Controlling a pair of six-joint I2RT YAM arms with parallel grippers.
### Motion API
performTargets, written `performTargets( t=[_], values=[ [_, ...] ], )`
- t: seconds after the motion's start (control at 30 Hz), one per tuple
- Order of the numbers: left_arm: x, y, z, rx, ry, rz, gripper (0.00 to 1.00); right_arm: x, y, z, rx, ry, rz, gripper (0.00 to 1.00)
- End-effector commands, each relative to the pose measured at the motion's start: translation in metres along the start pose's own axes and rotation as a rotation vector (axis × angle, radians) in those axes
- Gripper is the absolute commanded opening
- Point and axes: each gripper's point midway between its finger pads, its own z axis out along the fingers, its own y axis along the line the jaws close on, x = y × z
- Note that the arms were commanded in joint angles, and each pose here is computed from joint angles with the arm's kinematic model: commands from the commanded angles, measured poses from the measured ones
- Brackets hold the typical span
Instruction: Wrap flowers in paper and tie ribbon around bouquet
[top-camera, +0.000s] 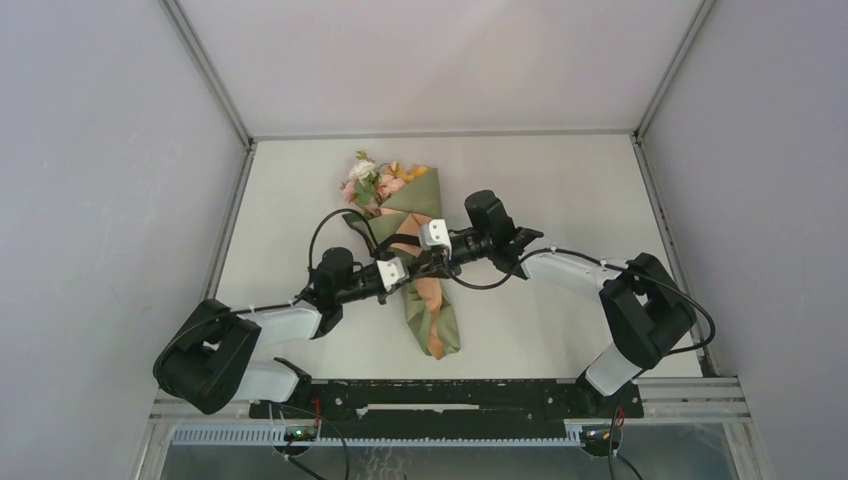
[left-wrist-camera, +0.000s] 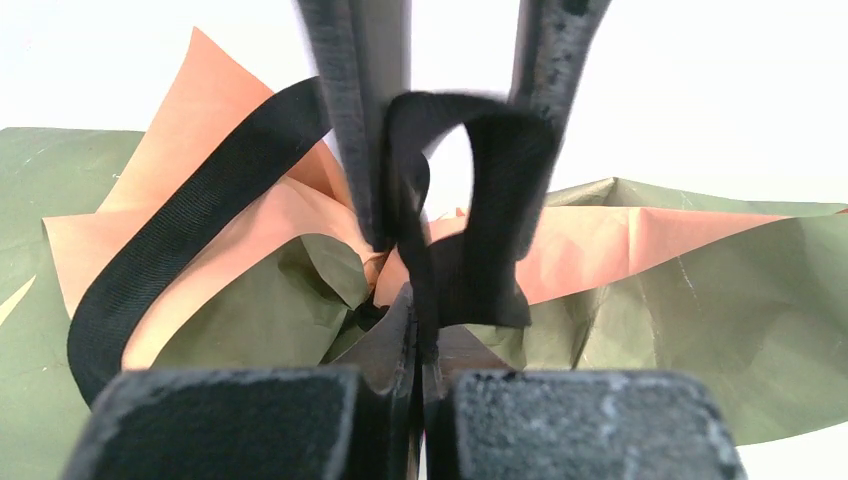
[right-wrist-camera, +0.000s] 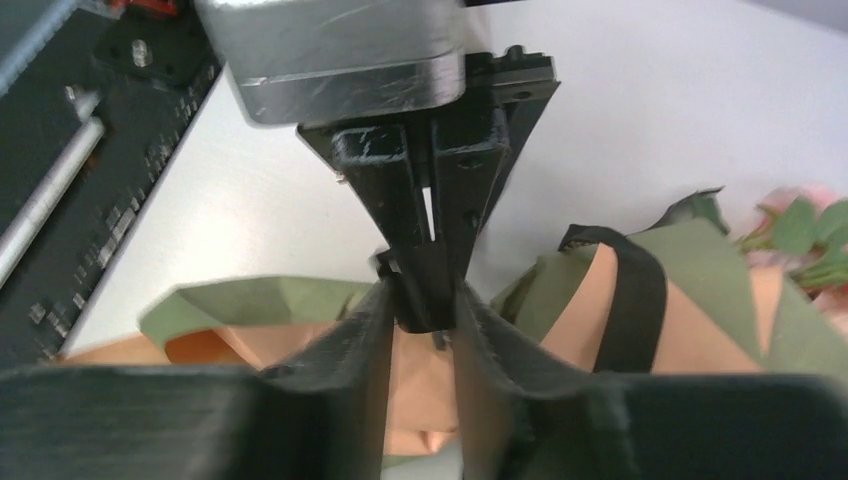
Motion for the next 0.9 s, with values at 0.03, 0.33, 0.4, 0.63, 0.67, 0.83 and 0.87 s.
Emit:
performTargets(
  t=[0.03, 0.33, 0.4, 0.63, 0.67, 0.83, 0.87],
  values=[
    [-0.014, 0.000, 0.005, 0.038, -0.027, 0.009, 0.00, -0.021, 0.005, 0.000, -0.069, -0.038, -0.052, 0.02],
    [-0.025, -0.010, -0.001, 0.106, -0.023, 0.036, 0.48, -0.022, -0.006, -0.016, 0.007, -0.039, 0.068, 0.00],
    [-0.030, -0.012, -0.008, 0.150, 0.013, 0.091, 0.65, -0.020, -0.011, -0.018, 0.029, -0.034, 0.092, 0.00],
    [-0.031, -0.008, -0.058, 0.295, 0.242, 0.140, 0.78, -0.012, -0.019, -0.018, 0.070, -0.012, 0.134, 0.00],
    [-0.027, 0.002, -0.064, 0.266, 0.276, 0.116, 0.77, -0.011, -0.019, -0.019, 0.074, -0.009, 0.137, 0.00],
    [0.017, 0.070, -0.073, 0.111, 0.448, 0.062, 0.62, -0.008, -0.023, -0.022, 0.083, -0.006, 0.123, 0.00],
    [0.026, 0.073, -0.071, 0.120, 0.468, 0.086, 0.62, -0.007, -0.024, -0.022, 0.083, -0.008, 0.121, 0.00]
  ],
)
